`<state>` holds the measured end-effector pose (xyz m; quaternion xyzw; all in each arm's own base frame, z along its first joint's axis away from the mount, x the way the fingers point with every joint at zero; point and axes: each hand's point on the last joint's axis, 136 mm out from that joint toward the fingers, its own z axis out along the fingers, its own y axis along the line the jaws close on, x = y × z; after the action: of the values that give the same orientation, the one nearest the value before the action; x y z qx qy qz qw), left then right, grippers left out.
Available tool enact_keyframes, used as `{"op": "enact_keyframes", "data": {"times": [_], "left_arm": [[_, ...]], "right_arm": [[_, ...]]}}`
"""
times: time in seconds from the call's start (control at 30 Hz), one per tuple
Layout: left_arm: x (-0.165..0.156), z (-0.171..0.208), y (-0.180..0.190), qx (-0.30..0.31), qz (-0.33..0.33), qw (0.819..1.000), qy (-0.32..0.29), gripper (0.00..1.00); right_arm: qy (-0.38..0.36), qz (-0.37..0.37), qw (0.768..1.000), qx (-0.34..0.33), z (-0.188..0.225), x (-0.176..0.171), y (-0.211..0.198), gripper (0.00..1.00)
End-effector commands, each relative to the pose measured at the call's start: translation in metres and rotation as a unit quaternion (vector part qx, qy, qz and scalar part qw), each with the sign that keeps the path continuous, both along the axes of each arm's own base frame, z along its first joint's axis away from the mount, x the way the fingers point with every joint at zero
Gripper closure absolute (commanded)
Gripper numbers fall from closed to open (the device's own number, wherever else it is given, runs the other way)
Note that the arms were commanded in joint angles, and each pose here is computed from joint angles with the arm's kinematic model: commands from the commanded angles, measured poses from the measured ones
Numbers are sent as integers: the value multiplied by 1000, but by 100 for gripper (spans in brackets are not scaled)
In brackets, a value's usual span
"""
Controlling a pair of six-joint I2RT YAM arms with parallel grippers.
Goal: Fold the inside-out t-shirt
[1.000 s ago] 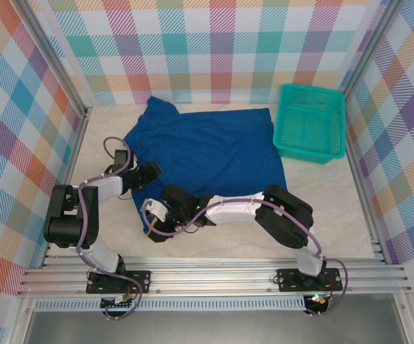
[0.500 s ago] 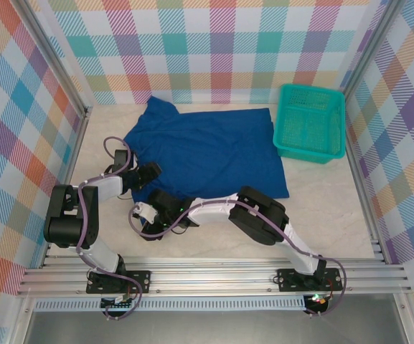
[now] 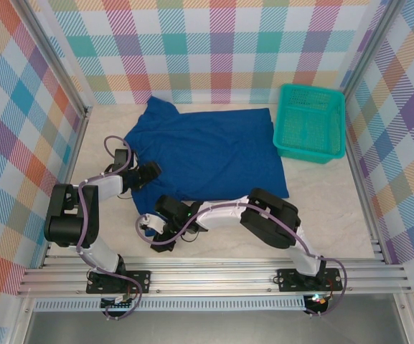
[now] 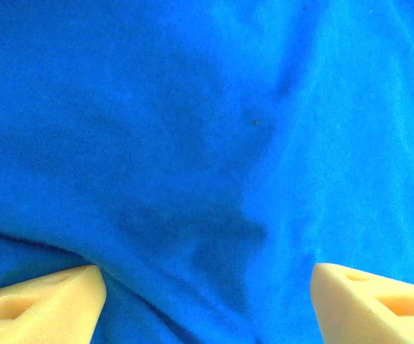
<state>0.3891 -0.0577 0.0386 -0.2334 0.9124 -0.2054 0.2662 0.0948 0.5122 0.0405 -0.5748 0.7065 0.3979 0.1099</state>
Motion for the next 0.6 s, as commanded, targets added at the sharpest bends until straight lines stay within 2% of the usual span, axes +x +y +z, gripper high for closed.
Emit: {"op": "enact_keyframes", "data": {"times": [0.0,0.13,0.2,0.3,0.43,0.53,0.57], "left_arm": [[-17,-21,13,21,10,998,51,23],[-14,-3,10,13,7,999,30,22],[-13,14,8,4,6,1000,11,20],[-14,45,3,-5,8,1000,-28,18],[-36,71,6,7,27,998,-51,17],[-76,62,11,24,42,999,-23,17],[-97,52,15,39,46,998,6,17]], "right_arm": [[4,30,998,55,47,-15,1,86],[-23,-17,998,65,69,4,-22,84],[-27,-63,996,57,74,23,-43,80],[-30,-174,984,30,78,67,-87,71],[-10,-323,946,-29,74,120,-162,64],[-13,-413,909,-58,72,146,-219,60],[-14,-433,899,-63,72,151,-233,59]]}}
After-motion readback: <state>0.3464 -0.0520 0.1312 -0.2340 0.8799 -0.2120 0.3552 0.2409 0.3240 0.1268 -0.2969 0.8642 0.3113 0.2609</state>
